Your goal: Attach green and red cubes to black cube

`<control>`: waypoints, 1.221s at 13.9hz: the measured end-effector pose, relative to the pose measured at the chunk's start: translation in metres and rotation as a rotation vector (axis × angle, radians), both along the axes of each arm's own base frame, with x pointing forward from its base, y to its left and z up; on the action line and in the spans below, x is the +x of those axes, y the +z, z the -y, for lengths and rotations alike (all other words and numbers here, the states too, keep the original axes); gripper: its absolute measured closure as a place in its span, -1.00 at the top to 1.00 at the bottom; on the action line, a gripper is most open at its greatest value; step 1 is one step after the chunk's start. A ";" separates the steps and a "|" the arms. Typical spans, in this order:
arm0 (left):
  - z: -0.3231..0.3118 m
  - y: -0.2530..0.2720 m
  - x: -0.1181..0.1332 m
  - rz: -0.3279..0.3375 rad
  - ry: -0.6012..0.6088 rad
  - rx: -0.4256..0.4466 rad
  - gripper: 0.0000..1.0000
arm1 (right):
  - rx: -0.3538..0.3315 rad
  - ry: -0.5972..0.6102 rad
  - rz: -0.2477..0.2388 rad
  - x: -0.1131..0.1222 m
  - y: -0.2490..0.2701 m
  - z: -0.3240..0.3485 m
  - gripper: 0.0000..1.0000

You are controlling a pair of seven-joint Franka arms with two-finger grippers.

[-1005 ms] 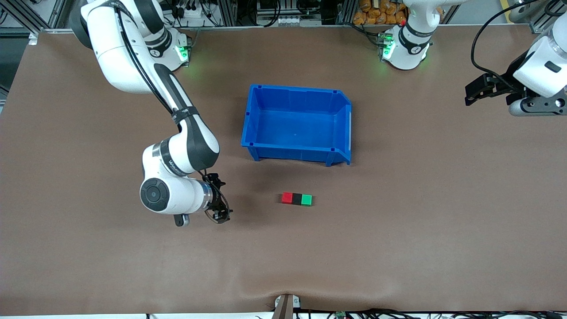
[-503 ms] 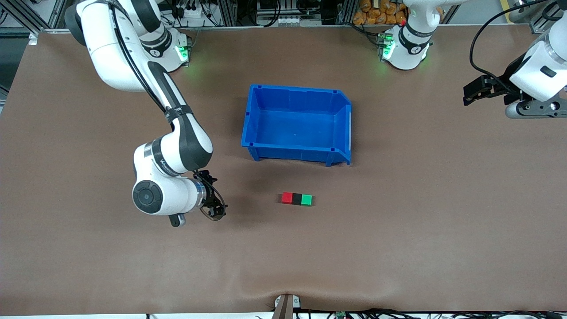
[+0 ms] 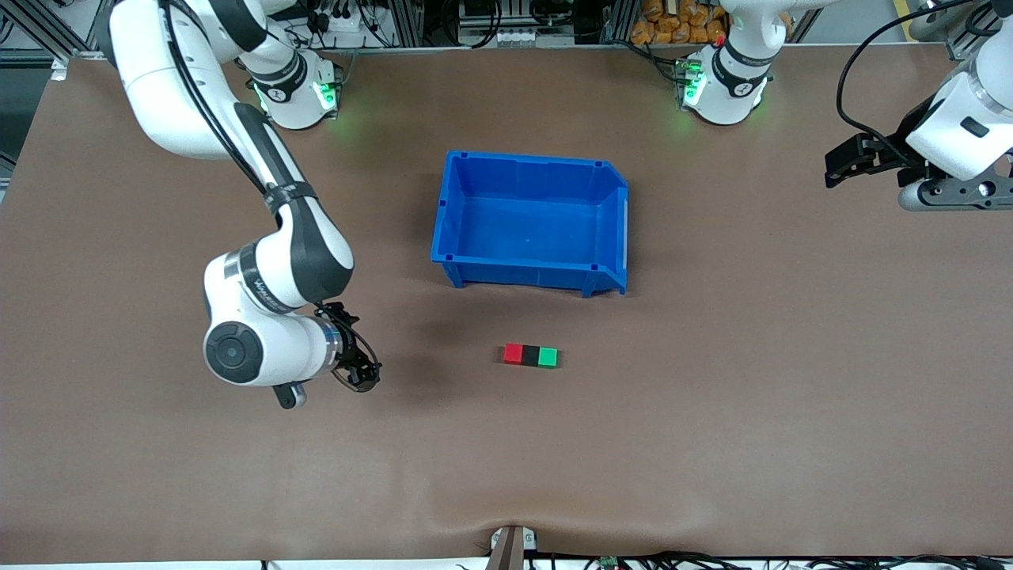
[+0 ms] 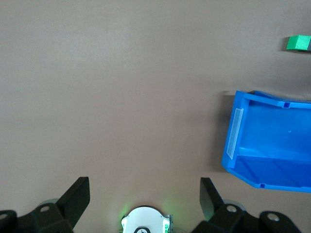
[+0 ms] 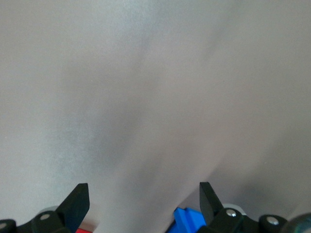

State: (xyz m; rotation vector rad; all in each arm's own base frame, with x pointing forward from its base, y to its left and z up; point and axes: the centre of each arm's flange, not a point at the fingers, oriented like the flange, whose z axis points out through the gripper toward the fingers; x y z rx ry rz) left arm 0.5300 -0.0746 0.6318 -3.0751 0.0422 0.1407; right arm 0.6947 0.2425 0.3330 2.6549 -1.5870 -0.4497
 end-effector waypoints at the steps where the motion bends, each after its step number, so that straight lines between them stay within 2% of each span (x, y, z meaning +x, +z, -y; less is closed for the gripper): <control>1: 0.002 -0.001 -0.001 -0.009 -0.004 0.001 1.00 | 0.002 0.015 -0.004 0.000 0.004 0.005 1.00; 8: 0.005 0.002 -0.004 -0.011 -0.009 0.002 1.00 | 0.031 0.118 -0.028 0.000 0.041 0.055 1.00; 17: 0.008 0.002 -0.005 -0.011 -0.015 0.003 1.00 | 0.100 0.240 -0.015 -0.005 0.086 0.115 1.00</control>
